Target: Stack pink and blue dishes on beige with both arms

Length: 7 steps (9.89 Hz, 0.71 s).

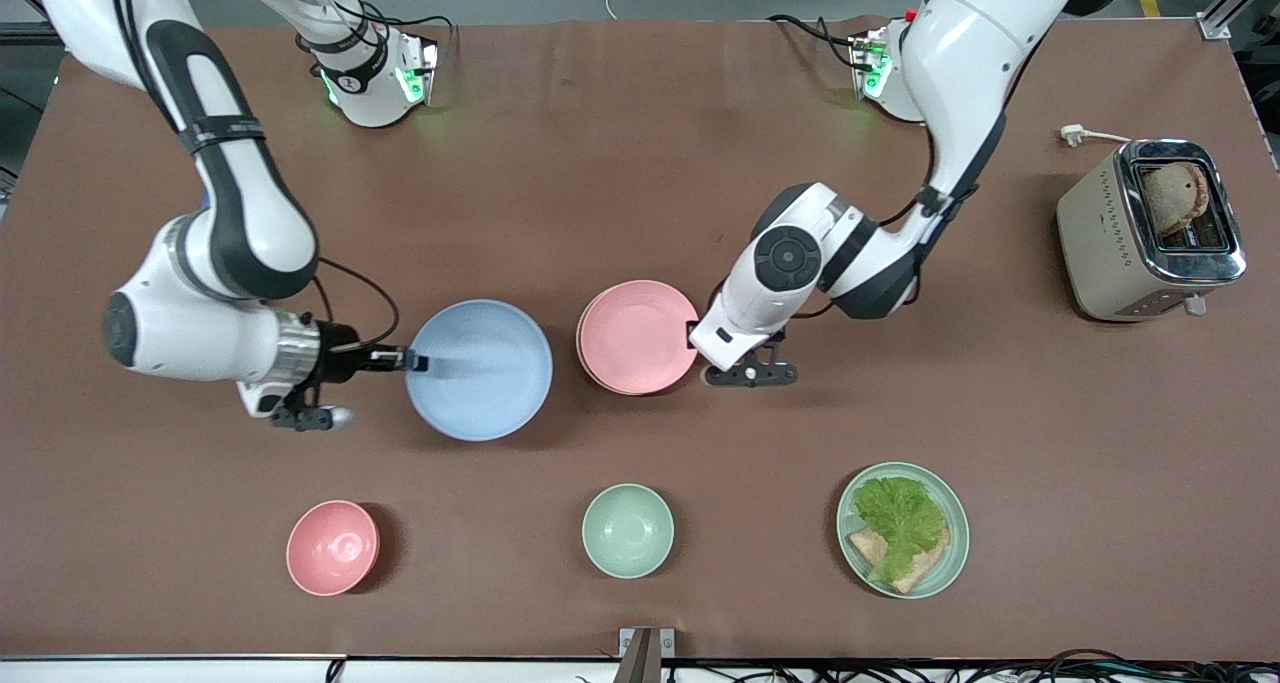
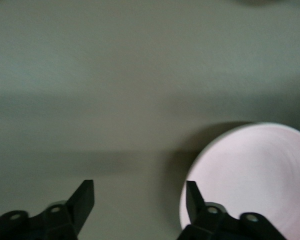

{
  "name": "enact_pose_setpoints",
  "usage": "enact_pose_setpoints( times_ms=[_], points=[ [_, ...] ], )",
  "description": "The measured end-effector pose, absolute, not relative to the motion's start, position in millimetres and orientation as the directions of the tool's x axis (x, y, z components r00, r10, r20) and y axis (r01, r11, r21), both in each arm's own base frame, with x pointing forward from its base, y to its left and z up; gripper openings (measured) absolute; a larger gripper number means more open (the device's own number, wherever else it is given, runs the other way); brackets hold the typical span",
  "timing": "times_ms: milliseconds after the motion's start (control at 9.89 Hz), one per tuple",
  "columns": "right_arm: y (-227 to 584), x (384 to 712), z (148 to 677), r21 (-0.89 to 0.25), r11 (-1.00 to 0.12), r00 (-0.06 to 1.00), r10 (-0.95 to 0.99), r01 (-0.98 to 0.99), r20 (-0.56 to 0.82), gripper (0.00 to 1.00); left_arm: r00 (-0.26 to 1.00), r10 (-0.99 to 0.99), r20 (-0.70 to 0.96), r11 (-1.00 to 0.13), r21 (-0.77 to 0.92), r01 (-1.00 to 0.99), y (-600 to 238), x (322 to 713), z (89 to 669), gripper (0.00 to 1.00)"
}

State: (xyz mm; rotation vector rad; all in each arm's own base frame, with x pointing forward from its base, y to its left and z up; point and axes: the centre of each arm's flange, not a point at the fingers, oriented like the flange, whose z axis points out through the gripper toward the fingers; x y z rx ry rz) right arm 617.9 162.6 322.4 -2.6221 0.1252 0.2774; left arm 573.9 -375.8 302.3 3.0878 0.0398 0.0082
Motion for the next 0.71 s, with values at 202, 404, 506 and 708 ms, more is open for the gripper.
enact_pose_setpoints(
  times_ms=[202,404,506,708],
  points=[
    [215,595,309,-0.475,-0.869,0.977,-0.041,-0.139,-0.21,0.07,0.996,0.059,0.07,-0.998,0.004,0.059,-325,602,379,1.0],
    [254,572,291,-0.481,-0.867,0.982,-0.043,-0.128,-0.184,0.07,0.995,0.036,0.094,-0.998,-0.049,0.041,-265,620,460,1.0],
    [274,562,285,-0.484,-0.864,0.982,-0.058,-0.14,-0.18,0.07,0.995,0.029,0.096,-0.997,-0.07,0.036,-235,626,497,1.0],
    [308,549,268,-0.49,-0.86,0.984,-0.071,-0.144,-0.164,0.07,0.991,0.011,0.13,-0.996,-0.09,0.023,-188,626,565,1.0]
  ],
)
